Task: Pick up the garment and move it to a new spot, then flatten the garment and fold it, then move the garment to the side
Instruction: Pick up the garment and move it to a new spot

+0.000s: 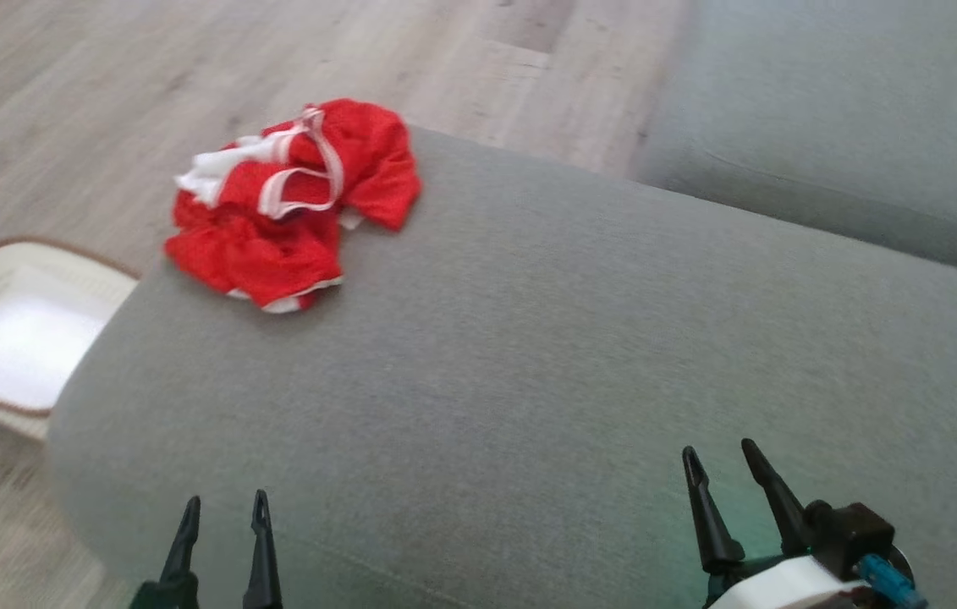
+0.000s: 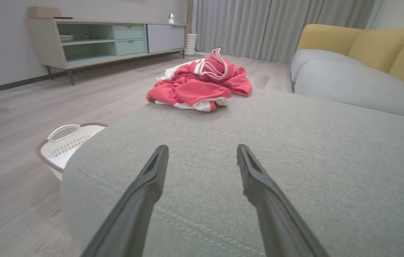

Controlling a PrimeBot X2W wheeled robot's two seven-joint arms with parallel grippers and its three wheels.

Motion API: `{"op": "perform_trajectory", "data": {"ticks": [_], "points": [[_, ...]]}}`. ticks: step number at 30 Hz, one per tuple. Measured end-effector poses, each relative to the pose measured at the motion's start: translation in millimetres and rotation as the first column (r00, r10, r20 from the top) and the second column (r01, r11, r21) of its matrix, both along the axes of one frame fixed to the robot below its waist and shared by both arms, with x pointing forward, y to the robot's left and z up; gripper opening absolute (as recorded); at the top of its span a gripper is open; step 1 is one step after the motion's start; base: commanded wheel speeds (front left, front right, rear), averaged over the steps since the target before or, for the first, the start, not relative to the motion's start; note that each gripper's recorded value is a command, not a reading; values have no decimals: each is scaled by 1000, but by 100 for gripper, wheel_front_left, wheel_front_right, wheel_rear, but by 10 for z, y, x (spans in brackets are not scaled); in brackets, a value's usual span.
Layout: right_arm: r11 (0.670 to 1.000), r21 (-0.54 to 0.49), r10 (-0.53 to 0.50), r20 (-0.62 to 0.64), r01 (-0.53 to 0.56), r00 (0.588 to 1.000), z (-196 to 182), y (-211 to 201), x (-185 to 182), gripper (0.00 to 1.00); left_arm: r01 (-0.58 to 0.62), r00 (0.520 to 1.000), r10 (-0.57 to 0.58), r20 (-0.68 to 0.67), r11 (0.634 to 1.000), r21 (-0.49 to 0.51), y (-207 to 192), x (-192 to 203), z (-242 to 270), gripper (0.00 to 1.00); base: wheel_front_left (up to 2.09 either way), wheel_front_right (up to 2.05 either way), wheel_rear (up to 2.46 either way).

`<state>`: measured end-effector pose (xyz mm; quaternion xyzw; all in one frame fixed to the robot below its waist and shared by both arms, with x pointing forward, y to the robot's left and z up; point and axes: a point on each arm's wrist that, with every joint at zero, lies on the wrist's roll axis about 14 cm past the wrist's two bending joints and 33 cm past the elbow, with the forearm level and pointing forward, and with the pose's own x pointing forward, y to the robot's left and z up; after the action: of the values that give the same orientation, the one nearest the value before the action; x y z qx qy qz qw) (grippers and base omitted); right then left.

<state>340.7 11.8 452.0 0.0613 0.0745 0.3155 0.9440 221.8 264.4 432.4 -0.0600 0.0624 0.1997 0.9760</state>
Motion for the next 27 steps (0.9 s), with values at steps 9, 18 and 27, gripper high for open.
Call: {"op": "perform_trajectory", "data": {"ticks": [9, 18, 27], "points": [[993, -3, 115, -26, -115, 993, -77, 342, -68, 100, -109, 994, 109, -15, 994, -8, 177, -257, -27, 100, 0, 0, 0], [993, -3, 121, -23, -121, 992, -74, 375, -25, 100, -132, 991, 131, 13, 991, 14, 249, -253, 87, 100, 0, 0, 0], [997, -25, 79, -1, -79, 997, -78, 245, 93, 100, -149, 973, 106, 205, 967, 206, 799, 61, 1109, 100, 0, 0, 0]]}}
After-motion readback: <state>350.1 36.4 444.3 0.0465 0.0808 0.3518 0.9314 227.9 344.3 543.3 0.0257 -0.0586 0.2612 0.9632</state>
